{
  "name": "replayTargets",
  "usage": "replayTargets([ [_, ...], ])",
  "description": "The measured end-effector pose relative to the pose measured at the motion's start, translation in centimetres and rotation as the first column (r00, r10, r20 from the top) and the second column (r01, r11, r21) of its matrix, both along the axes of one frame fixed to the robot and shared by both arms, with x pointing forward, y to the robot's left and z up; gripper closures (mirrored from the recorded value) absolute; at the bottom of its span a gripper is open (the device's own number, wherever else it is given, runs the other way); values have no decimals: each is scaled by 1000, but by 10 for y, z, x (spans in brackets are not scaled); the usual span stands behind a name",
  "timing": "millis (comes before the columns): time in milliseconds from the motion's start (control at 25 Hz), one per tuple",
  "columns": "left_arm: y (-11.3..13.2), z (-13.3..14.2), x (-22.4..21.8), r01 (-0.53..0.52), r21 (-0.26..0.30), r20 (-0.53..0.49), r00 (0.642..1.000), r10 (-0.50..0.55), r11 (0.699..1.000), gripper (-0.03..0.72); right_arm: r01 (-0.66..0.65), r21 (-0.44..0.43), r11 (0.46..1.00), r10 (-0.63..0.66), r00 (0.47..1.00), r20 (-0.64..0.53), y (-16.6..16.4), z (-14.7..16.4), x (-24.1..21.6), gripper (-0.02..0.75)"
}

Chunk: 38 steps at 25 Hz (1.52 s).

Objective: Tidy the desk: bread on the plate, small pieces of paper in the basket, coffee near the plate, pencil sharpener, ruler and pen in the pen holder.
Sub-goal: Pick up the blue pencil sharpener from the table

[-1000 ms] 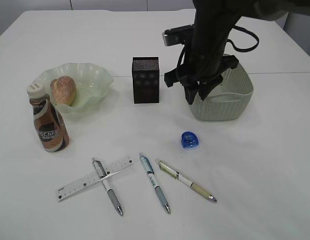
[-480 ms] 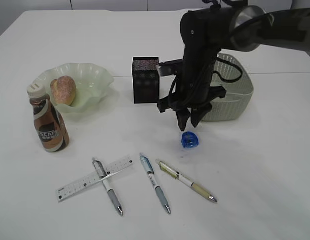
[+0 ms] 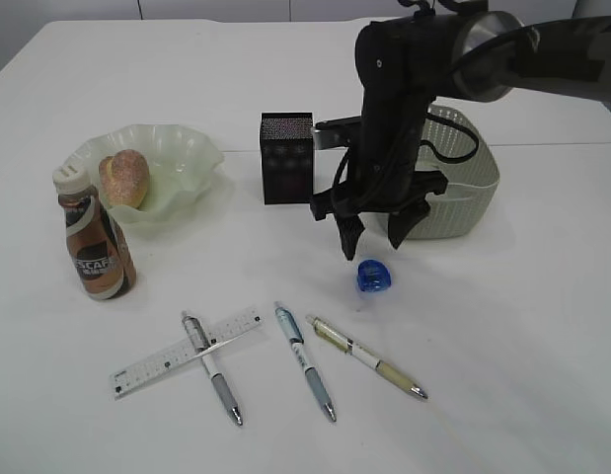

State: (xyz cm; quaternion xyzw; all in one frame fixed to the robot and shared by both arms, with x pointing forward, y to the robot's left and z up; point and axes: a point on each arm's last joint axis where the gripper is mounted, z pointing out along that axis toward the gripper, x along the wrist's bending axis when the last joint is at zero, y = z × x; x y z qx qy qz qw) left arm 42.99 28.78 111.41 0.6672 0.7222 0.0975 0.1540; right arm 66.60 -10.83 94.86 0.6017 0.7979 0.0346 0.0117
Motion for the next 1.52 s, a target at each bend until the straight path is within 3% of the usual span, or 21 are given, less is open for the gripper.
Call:
replayTargets([
  [280,0,0,0,0,0,0,1000,0,1000,308,7,-12,1000,-7,1000,4,-1,-1,1,220],
  [960,0,0,0,0,0,0,1000,0,1000,308,7,-44,999,-10,998,-66,0,-37,3,219],
  [1520,0,0,0,0,0,0,1000,0,1000,308,7,-44,999,-10,998,-66,0,-38,3,219],
])
